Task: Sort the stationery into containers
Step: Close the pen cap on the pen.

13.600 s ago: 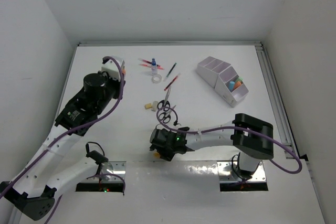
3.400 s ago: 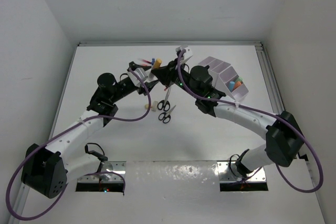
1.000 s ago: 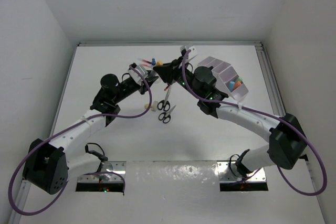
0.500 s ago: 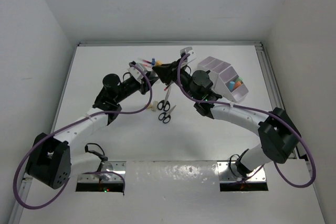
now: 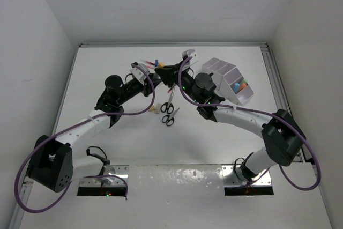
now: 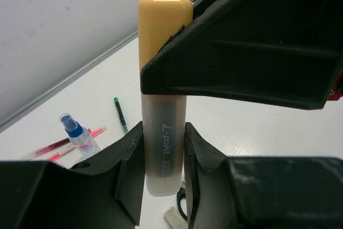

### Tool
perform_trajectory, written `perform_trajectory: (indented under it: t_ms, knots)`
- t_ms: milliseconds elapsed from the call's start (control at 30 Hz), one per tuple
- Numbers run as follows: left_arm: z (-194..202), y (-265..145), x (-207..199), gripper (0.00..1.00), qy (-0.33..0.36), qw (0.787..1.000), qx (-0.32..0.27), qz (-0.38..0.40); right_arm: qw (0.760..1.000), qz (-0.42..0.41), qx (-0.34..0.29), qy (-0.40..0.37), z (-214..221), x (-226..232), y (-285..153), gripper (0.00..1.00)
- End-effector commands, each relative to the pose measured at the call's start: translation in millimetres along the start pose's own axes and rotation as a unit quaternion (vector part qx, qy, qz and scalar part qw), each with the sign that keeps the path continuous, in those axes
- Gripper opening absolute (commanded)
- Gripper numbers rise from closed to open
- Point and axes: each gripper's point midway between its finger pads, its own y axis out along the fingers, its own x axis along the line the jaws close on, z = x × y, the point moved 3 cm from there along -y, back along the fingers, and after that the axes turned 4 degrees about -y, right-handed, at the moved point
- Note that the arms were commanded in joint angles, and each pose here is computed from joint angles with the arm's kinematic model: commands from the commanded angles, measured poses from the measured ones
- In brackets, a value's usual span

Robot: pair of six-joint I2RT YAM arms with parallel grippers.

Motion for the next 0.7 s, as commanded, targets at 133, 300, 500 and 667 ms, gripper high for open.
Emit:
perform_trajectory:
  t_ms: [133, 300, 500, 667]
  knots:
    - [-145.4, -16.6, -8.6, 0.00, 0.071, 0.965, -0.251, 0.013, 0.969, 0.000, 0.246, -0.021, 148.4, -11.6, -49.5, 0.00]
    - [-152.0, -19.5, -20.3, 0.00, 0.068, 0.962, -0.262, 0.044, 0.966, 0.003, 0.257, -0.028, 156.4, -14.2, -50.5, 0.00]
    - [-147.9, -15.6, -19.2, 0.00, 0.082, 0.964, -0.252, 0.035, 0.962, 0.007, 0.272, -0.036, 166.8, -18.9, -55.1, 0.00]
    - [-125.1, -15.7, -20.2, 0.00, 0.080, 0.972, -0.220, 0.039, 0.973, -0.001, 0.225, -0.040, 127.1, -12.1, -43.4, 0.00]
